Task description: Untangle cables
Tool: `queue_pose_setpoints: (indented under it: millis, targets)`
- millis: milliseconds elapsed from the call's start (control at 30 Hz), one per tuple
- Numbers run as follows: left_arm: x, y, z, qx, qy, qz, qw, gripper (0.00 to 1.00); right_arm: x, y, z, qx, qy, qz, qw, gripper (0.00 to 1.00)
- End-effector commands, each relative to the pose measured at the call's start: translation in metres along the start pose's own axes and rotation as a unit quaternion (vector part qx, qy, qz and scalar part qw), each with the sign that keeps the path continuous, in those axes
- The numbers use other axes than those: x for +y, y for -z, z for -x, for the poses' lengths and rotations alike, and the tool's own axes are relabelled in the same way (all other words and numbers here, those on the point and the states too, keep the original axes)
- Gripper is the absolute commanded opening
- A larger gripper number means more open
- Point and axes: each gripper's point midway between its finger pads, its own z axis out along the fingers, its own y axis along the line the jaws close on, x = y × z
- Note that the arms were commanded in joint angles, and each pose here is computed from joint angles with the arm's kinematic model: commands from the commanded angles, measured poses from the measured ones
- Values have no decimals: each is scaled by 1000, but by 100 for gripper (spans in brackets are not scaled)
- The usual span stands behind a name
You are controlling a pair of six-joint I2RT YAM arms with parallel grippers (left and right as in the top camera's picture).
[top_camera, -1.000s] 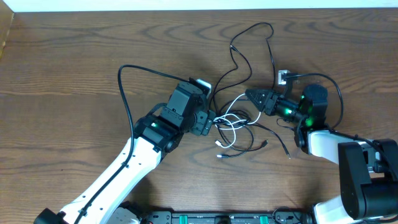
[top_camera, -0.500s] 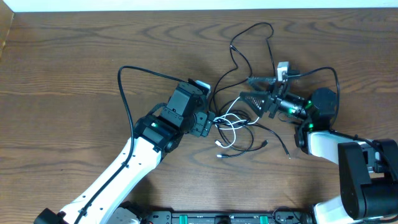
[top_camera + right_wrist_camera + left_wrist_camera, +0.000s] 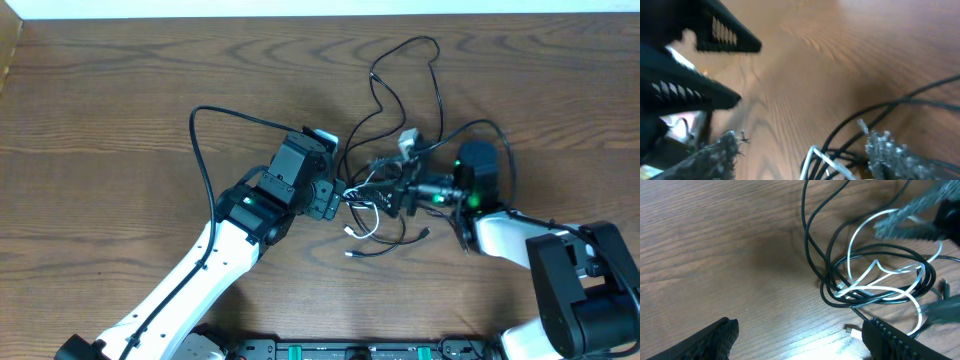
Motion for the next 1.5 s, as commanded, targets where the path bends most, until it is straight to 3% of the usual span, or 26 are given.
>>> queue_pose_setpoints:
  millis: [0,267,367,533,633,1267,1467]
  targets:
    - [1,0,3,-1,6,2,1000,84,-8,-7,-14,23,91,-28,995,76]
    - [1,0,3,-1,6,2,1000,84,-13,-9,-43,75,98,-45,991,73]
    - [1,0,3,-1,6,2,1000,84,-14,-8,-50,87,105,-45,990,67]
    - [1,0,3,-1,6,2,1000,84,-15,-8,-50,90,129,-47,986,19]
    - [1,0,3,-1,6,2,1000,84,-15,-8,-47,85,136,-46,986,1]
    - [1,0,3,-1,6,2,1000,84,19,-5,34,-57,135,21,989,1]
    - [1,0,3,-1,6,2,1000,84,6,10,48,-81,84,4,993,1]
